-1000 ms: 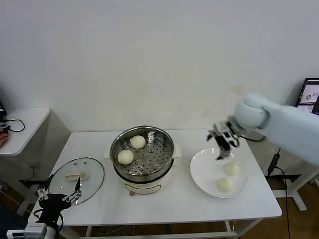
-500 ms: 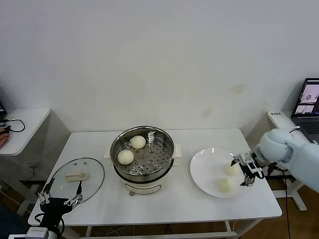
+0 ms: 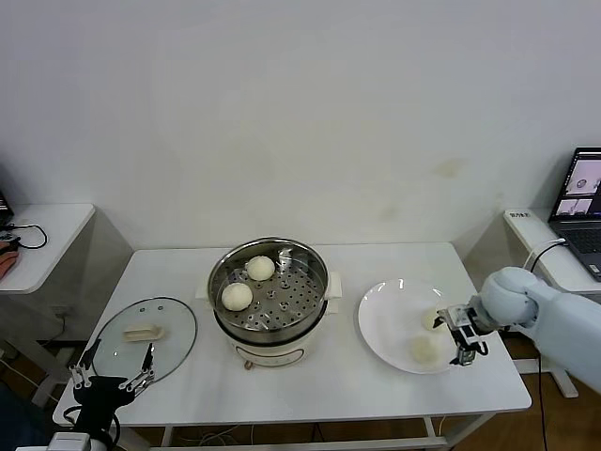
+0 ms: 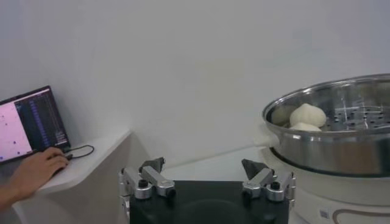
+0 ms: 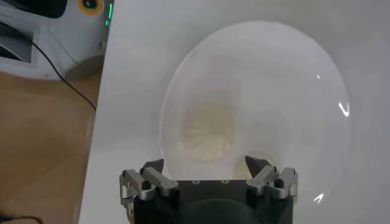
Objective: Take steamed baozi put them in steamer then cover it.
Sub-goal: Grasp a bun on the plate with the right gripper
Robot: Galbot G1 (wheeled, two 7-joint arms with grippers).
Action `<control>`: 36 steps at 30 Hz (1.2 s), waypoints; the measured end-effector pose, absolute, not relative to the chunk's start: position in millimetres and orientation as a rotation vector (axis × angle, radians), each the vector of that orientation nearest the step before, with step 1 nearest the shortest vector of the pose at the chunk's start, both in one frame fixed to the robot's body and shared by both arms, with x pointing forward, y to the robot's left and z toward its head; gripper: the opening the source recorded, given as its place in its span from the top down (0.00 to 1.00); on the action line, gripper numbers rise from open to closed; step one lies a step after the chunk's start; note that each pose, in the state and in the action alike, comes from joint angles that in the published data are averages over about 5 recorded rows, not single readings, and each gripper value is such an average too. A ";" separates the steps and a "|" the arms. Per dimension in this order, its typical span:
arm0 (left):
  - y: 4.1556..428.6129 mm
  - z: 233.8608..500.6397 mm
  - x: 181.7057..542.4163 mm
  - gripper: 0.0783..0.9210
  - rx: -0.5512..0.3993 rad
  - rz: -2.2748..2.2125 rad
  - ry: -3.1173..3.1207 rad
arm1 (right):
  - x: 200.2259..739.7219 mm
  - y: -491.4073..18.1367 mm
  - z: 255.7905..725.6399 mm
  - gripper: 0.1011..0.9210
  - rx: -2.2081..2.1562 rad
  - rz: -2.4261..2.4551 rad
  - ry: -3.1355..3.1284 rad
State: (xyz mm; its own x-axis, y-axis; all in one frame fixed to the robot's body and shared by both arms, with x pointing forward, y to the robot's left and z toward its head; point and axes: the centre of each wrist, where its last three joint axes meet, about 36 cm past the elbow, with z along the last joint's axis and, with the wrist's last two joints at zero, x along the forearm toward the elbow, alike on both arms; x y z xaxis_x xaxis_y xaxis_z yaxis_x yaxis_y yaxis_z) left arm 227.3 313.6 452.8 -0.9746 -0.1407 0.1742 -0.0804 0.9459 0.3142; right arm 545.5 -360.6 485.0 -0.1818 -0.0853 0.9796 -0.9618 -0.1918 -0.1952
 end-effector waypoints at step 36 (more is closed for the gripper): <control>315.2 447.3 230.4 0.12 0.177 -0.448 -2.900 | 562.1 -344.7 470.0 0.45 1.306 1.415 -1.297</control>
State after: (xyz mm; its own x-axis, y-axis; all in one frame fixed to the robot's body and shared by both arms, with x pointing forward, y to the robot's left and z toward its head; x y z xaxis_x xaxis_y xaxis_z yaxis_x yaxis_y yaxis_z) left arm 230.4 315.2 447.3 -0.9726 -0.1479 0.1795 -0.0869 0.9469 0.3095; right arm 562.1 -344.7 470.0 -0.1502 -0.0829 0.9852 -0.9743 -0.1570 -0.1617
